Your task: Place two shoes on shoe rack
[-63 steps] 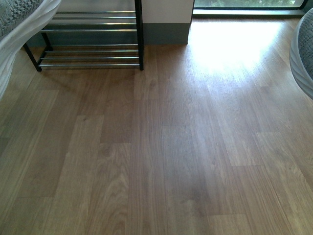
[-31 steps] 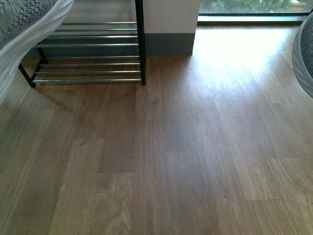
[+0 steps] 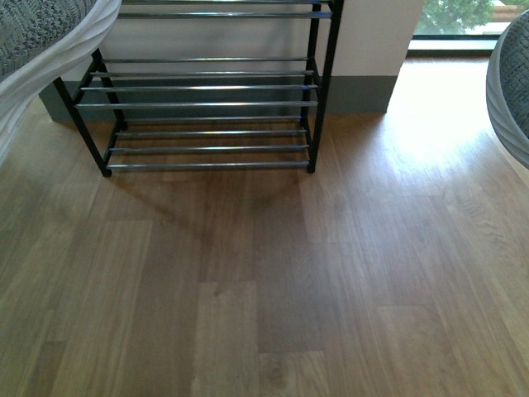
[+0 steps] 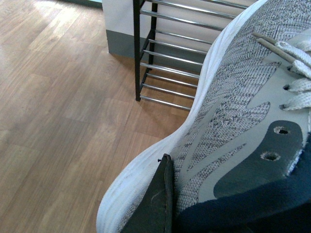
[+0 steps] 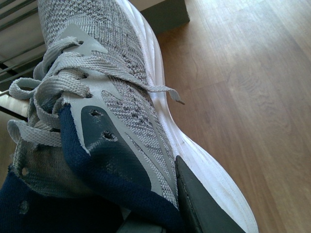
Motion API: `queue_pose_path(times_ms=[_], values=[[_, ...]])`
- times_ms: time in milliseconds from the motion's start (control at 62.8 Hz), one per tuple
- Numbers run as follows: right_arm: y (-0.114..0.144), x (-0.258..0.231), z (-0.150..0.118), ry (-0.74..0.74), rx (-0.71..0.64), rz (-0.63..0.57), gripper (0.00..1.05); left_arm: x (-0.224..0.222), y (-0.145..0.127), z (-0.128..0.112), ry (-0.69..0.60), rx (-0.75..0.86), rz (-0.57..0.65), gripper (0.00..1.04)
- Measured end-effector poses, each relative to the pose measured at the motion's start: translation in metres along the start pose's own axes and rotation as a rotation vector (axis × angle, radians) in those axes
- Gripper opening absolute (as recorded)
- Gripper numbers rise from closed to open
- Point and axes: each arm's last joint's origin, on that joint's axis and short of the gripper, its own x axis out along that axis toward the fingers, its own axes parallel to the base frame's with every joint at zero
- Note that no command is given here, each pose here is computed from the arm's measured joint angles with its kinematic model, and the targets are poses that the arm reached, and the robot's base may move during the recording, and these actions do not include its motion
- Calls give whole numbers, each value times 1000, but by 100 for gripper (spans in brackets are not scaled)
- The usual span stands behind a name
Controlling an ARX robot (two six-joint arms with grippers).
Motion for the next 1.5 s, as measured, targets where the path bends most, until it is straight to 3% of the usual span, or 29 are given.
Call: queue_pose_path(times_ms=[1497], values=[[1,0,0,1,-2,4,1,0,0,0,-1,-1,3,2]])
